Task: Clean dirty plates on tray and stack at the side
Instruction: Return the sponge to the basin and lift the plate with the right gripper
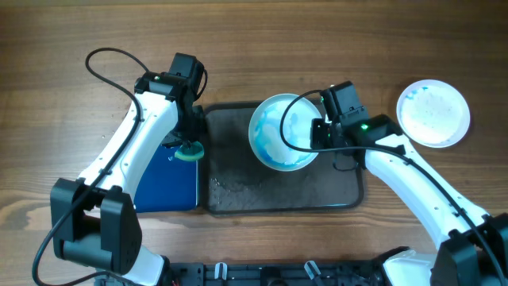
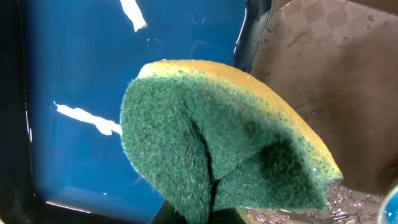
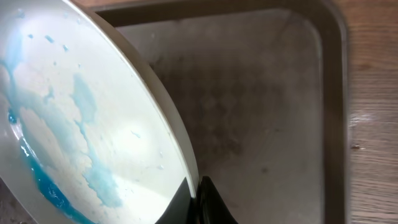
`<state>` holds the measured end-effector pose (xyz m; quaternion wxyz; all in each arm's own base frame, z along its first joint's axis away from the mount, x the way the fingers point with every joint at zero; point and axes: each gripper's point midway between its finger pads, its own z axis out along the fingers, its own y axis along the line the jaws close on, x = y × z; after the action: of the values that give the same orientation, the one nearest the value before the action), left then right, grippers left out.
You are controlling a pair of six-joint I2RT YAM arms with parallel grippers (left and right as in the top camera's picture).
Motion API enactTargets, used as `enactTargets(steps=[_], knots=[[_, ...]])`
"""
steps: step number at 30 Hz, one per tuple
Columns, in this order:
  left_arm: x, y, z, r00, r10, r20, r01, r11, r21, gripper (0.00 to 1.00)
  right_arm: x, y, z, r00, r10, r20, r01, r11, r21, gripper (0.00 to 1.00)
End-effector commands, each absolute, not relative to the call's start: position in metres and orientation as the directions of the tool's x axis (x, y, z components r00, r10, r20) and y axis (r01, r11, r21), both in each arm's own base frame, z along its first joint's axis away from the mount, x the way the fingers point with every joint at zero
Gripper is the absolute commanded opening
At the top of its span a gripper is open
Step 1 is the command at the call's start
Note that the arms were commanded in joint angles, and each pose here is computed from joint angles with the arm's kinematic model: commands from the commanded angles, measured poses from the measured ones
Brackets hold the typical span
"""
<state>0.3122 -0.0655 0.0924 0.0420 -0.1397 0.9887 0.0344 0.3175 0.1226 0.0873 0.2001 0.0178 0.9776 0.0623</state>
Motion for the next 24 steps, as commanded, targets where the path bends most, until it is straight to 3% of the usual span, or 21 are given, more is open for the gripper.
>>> enactTargets(steps=[1, 13, 24], knots=[[0.317, -0.066, 0.105, -0.957, -0.264, -0.121, -0.269, 0.963, 0.026, 0.04, 0.327, 0.121, 0.111, -0.886, 0.069, -0.458, 0.014, 0.992, 0.124, 0.04], [0.32, -0.052, 0.105, -0.944, -0.307, -0.122, -0.312, 0.95, 0.027, 0.04, 0.334, 0.119, 0.14, -0.861, 0.075, -0.503, 0.015, 0.992, 0.122, 0.04], [0.321, -0.052, 0.105, -0.95, -0.286, -0.125, -0.291, 0.956, 0.027, 0.04, 0.346, 0.089, 0.165, -0.822, -0.054, -0.567, 0.002, 0.995, -0.098, 0.04]])
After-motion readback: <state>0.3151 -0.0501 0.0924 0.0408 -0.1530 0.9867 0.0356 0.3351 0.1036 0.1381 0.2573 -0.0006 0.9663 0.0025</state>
